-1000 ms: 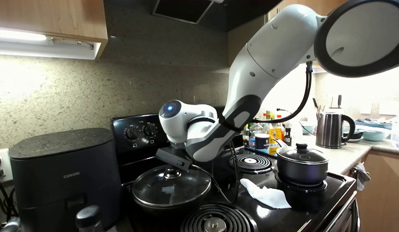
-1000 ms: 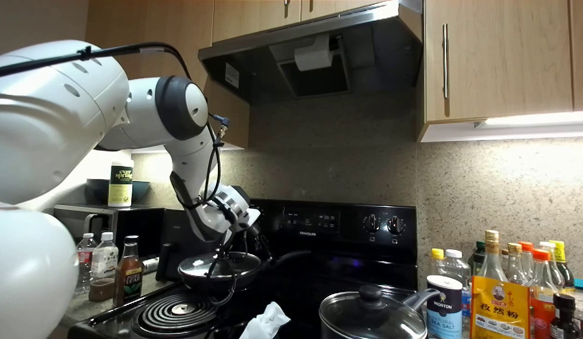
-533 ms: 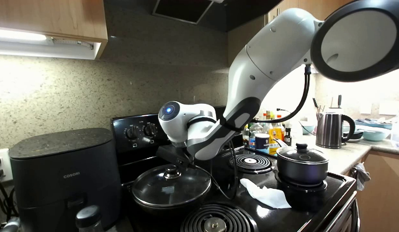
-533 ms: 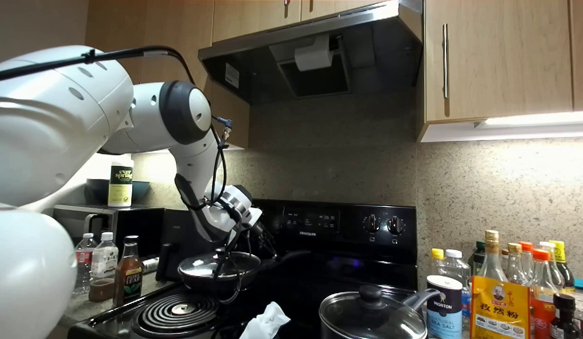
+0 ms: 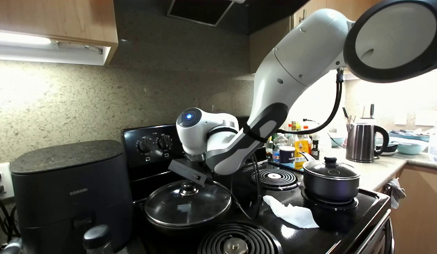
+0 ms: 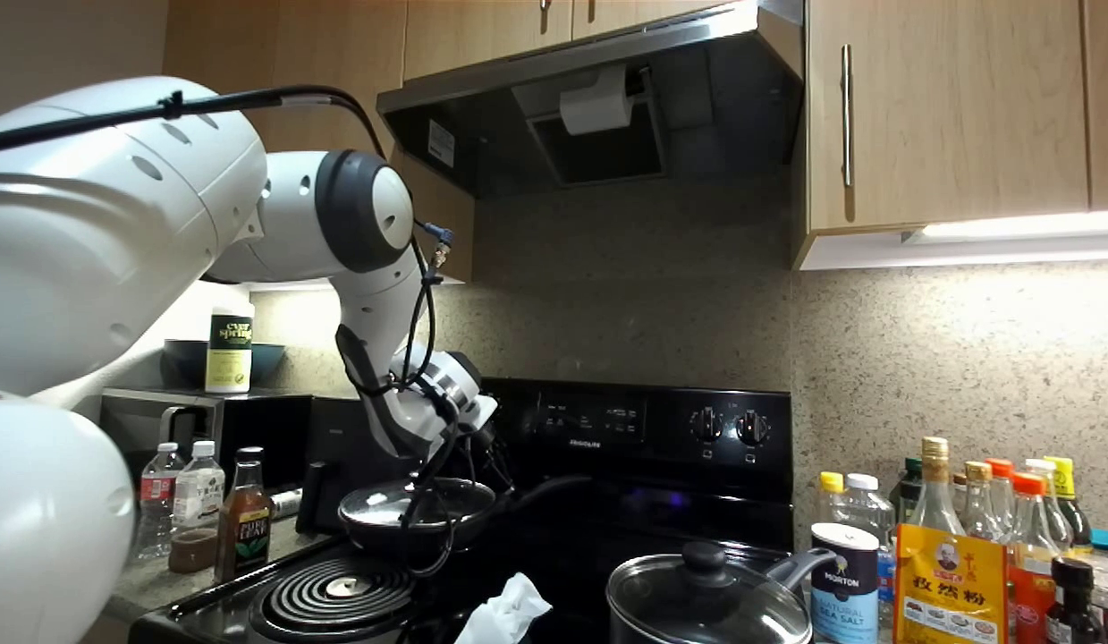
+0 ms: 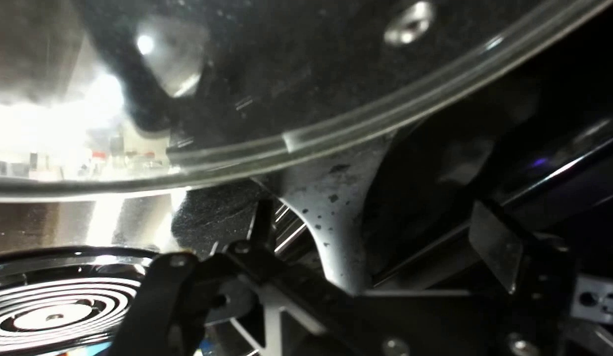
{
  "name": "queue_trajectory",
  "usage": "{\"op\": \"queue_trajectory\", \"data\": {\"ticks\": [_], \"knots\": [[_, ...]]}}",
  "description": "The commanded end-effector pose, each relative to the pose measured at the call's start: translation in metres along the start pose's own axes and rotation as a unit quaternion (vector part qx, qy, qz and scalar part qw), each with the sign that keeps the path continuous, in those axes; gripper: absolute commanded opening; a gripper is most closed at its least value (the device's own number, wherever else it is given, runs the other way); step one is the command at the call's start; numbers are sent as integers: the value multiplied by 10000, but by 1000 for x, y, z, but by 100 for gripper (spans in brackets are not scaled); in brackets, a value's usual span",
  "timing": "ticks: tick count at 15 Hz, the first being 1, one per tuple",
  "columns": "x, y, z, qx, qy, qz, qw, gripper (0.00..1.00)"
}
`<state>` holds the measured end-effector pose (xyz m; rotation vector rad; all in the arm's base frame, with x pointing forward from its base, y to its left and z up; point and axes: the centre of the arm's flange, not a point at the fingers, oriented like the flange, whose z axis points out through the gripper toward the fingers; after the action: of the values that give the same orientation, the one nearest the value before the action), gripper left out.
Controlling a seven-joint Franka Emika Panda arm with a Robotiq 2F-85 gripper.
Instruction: Move the pan on the left to the back left plate on the stove
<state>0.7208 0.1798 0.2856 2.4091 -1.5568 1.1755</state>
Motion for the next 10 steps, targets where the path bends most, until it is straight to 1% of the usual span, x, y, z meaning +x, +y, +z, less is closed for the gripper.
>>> {"op": "queue_trajectory", "data": {"ticks": [1, 2, 5, 7, 8, 10], "knots": [[8, 17, -10, -5, -592, 151, 9981, 100], [8, 17, -5, 7, -606, 277, 9978, 100], [12, 19, 7, -120, -725, 499, 9960, 100], [14, 21, 15, -97, -821, 600, 9948, 100], [15, 20, 15, -20, -779, 627, 9950, 100], [20, 18, 6, 328, -837, 561, 9944, 100]]}}
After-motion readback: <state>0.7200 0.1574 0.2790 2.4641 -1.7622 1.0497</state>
